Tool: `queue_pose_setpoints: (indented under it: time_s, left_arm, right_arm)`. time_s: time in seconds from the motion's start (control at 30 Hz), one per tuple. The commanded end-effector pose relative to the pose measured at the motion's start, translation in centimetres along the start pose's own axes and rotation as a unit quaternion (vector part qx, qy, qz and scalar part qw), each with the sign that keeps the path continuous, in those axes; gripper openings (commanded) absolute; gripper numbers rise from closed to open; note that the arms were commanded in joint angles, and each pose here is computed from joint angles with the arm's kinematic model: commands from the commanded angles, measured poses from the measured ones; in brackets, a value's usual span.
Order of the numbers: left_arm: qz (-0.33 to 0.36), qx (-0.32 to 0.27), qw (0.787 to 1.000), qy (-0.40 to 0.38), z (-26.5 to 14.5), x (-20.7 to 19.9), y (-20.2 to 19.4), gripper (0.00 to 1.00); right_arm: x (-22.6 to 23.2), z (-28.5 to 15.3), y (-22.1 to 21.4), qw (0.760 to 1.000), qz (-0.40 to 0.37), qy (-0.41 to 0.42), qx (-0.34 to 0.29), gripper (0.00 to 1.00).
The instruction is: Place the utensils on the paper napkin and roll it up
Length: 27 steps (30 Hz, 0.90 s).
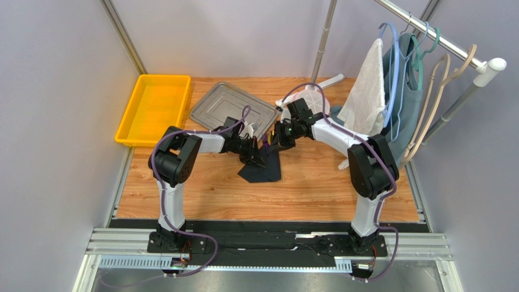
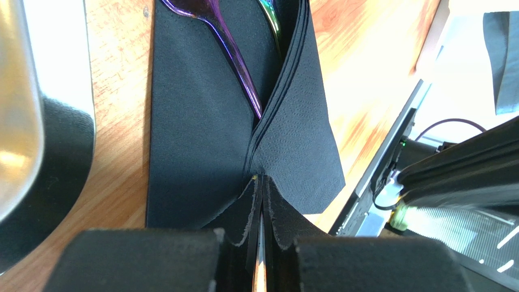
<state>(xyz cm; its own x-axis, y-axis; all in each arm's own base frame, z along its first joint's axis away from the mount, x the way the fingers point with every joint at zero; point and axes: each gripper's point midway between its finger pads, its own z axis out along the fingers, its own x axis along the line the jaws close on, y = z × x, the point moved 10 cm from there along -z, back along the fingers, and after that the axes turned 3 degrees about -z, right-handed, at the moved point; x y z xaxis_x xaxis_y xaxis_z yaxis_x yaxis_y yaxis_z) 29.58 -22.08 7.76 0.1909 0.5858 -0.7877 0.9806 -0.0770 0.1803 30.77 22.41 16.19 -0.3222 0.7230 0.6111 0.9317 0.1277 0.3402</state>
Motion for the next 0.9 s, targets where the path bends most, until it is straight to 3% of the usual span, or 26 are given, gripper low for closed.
queue_pose_setpoints:
  time_s: [0.0,0.23,0.87]
  left_arm:
    - [0.01,-0.002,1.0,0.021,0.5,0.7,0.2,0.06]
    - [0.004,-0.001,1.0,0.023,0.6,0.9,-0.1,0.06]
    - [-0.002,-0.003,1.0,0.028,0.8,1.2,-0.3,0.06]
  right_arm:
    - [0.4,1.3,2.0,0.998,0.012,-0.04,-0.036,0.06]
    - [0.6,3.6,2.8,0.996,0.009,-0.079,-0.044,0.0]
    - [-1.3,6.7,2.3,0.988,0.012,-0.152,-0.028,0.0]
